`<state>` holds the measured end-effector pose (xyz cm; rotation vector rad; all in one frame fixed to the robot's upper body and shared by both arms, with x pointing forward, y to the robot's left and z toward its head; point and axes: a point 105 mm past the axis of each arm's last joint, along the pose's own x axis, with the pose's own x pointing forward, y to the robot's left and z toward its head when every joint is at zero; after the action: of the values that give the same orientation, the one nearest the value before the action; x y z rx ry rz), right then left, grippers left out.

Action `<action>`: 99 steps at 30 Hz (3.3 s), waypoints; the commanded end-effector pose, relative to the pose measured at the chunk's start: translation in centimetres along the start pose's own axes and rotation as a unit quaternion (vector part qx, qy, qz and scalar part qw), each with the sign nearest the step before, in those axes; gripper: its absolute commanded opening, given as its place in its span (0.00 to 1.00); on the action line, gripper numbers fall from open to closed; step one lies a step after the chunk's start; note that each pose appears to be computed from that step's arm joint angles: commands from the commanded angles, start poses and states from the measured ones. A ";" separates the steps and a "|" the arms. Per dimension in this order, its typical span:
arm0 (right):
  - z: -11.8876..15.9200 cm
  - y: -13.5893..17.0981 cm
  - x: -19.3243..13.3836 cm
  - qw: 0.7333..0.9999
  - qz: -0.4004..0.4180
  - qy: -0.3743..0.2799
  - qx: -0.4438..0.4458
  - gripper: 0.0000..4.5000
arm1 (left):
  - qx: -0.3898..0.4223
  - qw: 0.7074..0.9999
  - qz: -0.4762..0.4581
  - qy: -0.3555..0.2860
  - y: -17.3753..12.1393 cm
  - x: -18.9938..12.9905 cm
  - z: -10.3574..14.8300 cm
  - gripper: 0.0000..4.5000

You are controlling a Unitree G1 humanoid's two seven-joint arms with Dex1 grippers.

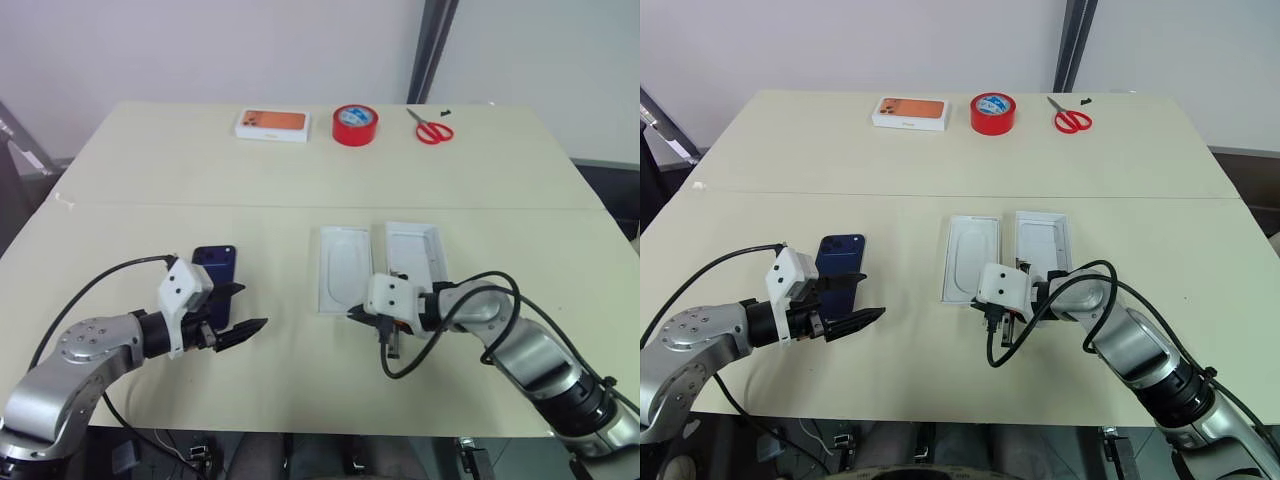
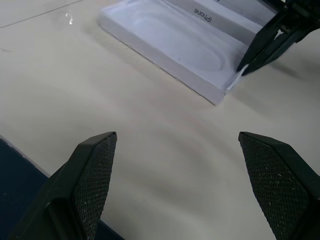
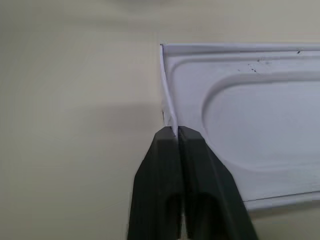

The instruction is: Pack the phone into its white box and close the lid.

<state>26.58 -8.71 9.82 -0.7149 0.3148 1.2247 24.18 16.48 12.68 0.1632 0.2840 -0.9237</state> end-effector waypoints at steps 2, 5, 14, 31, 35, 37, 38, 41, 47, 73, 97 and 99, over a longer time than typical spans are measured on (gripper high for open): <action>1.4 1.6 0.2 0.999 0.028 -0.022 -0.031 0.01 | 0.011 1.000 -0.010 -0.012 -0.5 0.1 0.7 0.91; 1.6 1.7 0.3 0.999 0.024 -0.024 -0.036 0.01 | 0.009 1.000 -0.009 -0.013 -0.6 0.0 0.7 0.91; 2.5 1.9 0.4 0.998 0.037 -0.054 0.000 0.16 | 0.003 1.000 -0.004 -0.006 -0.6 -0.5 0.6 0.91; 9.8 -4.5 4.1 0.989 -0.067 -0.127 0.027 0.28 | -0.268 0.892 0.365 0.007 13.0 -5.9 -1.3 1.00; 10.7 -4.0 6.3 0.992 -0.063 -0.105 -0.014 0.02 | -0.316 0.888 0.331 0.040 12.5 -5.0 -2.0 1.00; 10.9 -3.7 7.3 0.993 -0.064 -0.089 -0.045 0.02 | -0.336 0.886 0.314 0.055 12.2 -4.3 -2.5 1.00; 10.9 -3.6 7.9 0.993 -0.064 -0.077 -0.062 0.02 | -0.345 0.889 0.293 0.068 11.6 -3.6 -2.7 1.00; 10.6 -3.5 9.3 0.993 -0.066 -0.056 -0.084 0.02 | -0.367 0.891 0.245 0.103 10.0 -2.0 -3.2 1.00; 10.3 -3.4 10.6 0.990 -0.069 -0.032 -0.118 0.02 | -0.393 0.899 0.156 0.113 6.5 1.9 -3.0 1.00; 7.5 -2.3 7.7 0.984 -0.013 0.039 -0.171 0.02 | -0.397 0.908 0.055 0.123 2.1 3.9 -2.9 1.00; 7.4 -1.6 8.8 0.984 0.024 0.025 -0.177 0.02 | -0.401 0.901 0.032 0.163 1.7 2.7 -3.8 1.00; 7.3 -1.4 8.5 0.983 0.035 0.027 -0.180 0.02 | -0.402 0.901 0.033 0.162 1.7 2.7 -3.9 1.00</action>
<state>30.38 1.42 9.61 -1.0514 0.2257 1.3072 27.70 16.89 10.23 -0.4251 0.8329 -0.6381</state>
